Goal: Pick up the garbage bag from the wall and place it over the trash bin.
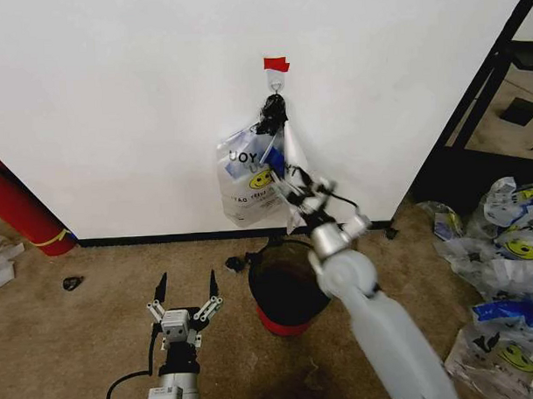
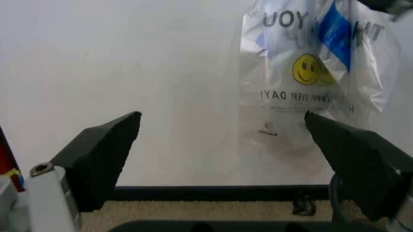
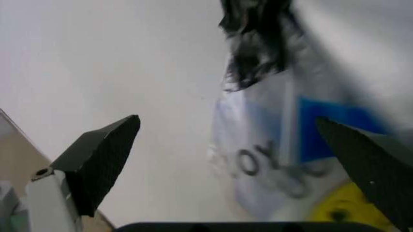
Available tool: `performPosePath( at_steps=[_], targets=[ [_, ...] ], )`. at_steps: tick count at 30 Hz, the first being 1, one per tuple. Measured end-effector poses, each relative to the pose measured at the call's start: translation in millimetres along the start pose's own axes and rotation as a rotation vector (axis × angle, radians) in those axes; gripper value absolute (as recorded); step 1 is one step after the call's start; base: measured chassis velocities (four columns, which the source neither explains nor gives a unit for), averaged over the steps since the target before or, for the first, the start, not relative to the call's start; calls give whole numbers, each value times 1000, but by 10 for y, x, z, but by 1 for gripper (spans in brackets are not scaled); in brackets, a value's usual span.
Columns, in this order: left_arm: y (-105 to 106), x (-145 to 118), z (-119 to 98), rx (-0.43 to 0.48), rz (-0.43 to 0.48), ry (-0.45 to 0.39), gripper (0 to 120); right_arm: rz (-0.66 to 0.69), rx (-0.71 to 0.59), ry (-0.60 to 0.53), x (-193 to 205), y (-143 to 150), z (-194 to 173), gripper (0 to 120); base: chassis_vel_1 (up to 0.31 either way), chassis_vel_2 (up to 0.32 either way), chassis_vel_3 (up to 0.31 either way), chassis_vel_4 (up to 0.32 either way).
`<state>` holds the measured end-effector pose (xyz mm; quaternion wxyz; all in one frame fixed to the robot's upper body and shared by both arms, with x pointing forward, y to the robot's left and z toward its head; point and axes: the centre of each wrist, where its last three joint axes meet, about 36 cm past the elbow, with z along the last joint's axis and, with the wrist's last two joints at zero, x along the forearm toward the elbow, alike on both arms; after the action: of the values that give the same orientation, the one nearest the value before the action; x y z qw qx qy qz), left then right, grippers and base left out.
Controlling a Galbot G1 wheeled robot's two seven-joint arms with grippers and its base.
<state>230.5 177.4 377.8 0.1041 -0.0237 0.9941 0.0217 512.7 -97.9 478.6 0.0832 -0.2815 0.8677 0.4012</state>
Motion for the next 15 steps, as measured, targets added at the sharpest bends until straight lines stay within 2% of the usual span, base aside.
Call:
performPosePath(
  at_steps=[7, 15],
  targets=[
    [-7, 10, -6, -3, -6, -1, 100, -47, -142, -9, -522, 147, 74, 100, 0, 0, 0, 0],
    [-7, 7, -24, -3, -15, -5, 100, 4, -152, -14, -645, -1, 102, 100, 0, 0, 0, 0]
  ],
)
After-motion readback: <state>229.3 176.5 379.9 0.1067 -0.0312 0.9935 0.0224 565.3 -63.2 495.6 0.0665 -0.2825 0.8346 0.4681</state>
